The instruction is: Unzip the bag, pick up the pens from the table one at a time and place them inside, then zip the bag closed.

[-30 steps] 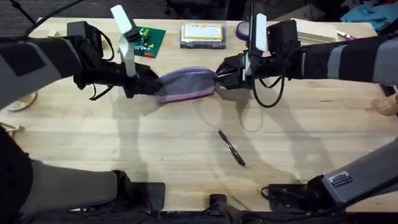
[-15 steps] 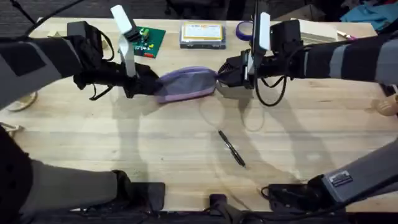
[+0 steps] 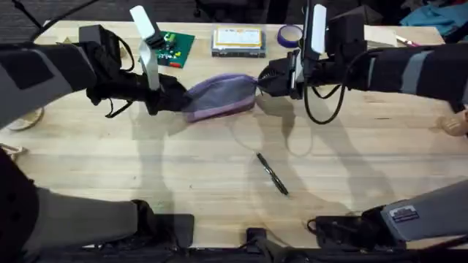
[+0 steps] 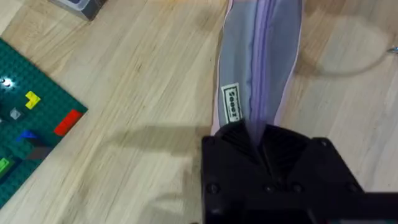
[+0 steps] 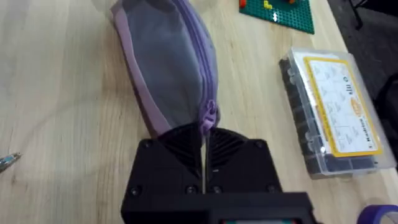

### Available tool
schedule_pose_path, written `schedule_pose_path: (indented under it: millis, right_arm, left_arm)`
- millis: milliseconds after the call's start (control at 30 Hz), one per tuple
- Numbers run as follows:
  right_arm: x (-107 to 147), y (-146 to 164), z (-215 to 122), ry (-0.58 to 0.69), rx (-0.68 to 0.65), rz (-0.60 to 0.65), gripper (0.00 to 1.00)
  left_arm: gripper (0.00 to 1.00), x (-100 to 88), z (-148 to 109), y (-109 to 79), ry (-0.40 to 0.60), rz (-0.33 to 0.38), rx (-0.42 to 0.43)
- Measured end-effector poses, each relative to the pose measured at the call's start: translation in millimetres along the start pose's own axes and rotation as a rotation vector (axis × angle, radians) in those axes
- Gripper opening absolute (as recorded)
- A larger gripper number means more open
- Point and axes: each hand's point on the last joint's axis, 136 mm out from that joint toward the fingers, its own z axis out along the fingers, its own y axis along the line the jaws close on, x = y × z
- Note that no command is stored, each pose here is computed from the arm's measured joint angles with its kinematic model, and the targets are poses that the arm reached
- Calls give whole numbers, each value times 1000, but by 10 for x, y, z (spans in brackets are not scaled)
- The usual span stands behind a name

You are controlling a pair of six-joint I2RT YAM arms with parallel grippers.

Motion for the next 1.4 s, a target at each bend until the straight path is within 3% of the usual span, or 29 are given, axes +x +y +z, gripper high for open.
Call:
schedule_pose_path:
  millis: [600,867,1033,1400]
  right_arm:
    - [-405,-83,-402,-20,72,-37,31]
    - [-401,-47,-436,-15,64,47,31]
    - [-548,-59,-491,-76,60,53,30]
    - [-1005,430,-95,-120,-82,-42,31]
  left_arm:
    - [43,-82,15,-50,-39,5,25]
    - [43,-53,17,-48,-24,1,22]
    - [43,-18,14,-28,-5,0,12]
    - [43,-15,12,-26,-4,-1,11]
